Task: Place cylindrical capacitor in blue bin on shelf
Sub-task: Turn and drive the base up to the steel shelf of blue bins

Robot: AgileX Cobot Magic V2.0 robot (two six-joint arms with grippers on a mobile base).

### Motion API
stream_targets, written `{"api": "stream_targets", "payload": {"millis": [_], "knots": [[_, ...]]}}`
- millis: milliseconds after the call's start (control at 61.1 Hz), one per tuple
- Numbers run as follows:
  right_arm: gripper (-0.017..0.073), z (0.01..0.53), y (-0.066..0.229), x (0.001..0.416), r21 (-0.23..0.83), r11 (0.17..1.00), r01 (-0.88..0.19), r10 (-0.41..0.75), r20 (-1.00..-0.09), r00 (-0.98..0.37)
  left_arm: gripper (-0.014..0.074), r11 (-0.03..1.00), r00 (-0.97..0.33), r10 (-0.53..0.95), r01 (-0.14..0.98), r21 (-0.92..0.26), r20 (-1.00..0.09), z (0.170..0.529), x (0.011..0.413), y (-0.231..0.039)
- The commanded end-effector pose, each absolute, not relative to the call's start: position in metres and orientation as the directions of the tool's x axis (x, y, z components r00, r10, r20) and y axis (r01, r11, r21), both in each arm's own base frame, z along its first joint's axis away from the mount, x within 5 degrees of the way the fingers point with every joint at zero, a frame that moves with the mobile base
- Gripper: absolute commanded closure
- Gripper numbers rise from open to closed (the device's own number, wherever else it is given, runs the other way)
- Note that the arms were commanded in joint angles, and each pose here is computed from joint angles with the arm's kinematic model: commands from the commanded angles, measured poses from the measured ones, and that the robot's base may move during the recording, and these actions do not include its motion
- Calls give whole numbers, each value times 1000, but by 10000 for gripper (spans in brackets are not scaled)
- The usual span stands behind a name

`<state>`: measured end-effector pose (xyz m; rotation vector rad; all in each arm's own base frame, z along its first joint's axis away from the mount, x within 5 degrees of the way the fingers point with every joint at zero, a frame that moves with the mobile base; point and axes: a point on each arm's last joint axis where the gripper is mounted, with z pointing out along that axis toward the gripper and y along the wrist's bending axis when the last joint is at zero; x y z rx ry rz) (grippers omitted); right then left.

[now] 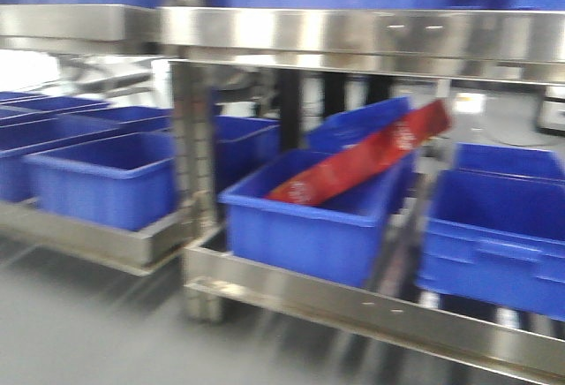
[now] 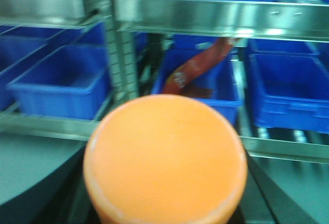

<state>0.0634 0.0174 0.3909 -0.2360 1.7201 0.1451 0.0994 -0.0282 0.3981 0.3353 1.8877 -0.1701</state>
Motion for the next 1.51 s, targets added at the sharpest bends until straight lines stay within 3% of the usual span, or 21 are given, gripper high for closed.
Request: {"api": "stream_targets", "payload": {"millis": [0,1490], "knots": [[640,397,17,62,-48,971,-233,-74,-992,-104,704,948,-280,137,315,45,-950,403,98,-29],[640,397,17,62,-48,971,-233,-74,-992,-104,704,948,-280,137,315,45,-950,403,98,-29]]}}
